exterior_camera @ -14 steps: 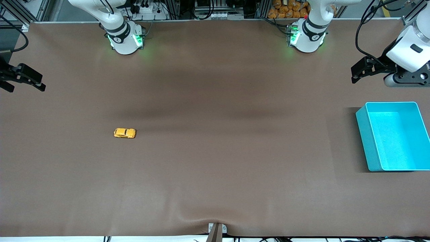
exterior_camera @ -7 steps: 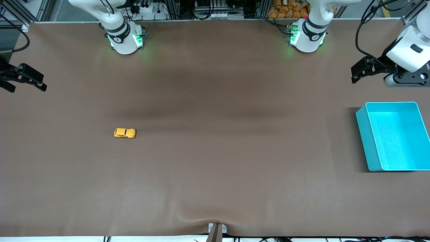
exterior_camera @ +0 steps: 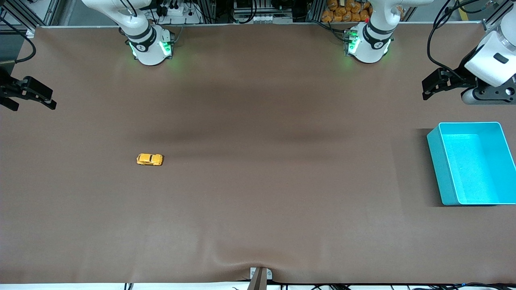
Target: Wind and store yellow beetle car
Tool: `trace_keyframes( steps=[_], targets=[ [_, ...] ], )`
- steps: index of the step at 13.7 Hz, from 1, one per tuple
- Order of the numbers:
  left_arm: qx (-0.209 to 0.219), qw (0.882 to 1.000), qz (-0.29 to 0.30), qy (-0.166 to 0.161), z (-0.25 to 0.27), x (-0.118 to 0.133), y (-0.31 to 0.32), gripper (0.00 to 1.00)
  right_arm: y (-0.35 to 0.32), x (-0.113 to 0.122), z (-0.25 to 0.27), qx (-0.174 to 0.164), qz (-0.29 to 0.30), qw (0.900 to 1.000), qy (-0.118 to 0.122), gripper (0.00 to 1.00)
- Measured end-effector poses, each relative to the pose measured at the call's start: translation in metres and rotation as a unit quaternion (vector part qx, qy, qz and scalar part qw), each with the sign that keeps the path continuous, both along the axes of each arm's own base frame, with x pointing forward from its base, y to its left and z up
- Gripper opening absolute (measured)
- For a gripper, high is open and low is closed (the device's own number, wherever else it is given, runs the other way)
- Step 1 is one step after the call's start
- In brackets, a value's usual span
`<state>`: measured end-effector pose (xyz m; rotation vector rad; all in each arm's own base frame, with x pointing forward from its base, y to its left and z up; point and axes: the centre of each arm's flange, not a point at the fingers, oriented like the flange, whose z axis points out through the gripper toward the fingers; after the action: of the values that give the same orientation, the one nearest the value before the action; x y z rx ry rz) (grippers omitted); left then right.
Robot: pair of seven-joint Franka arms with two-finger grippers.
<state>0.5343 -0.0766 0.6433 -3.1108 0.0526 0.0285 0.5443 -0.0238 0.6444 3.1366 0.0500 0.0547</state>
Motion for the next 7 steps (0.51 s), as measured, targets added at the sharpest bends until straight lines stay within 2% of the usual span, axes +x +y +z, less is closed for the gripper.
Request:
trace_keyframes(
  steps=[7],
  targets=[
    [0.000, 1.000, 0.000, 0.004, -0.0041, 0.0023, 0.0002, 1.00, 0.0000, 0.0003, -0.0005, 0.000, 0.000, 1.000, 0.000, 1.00]
  ],
)
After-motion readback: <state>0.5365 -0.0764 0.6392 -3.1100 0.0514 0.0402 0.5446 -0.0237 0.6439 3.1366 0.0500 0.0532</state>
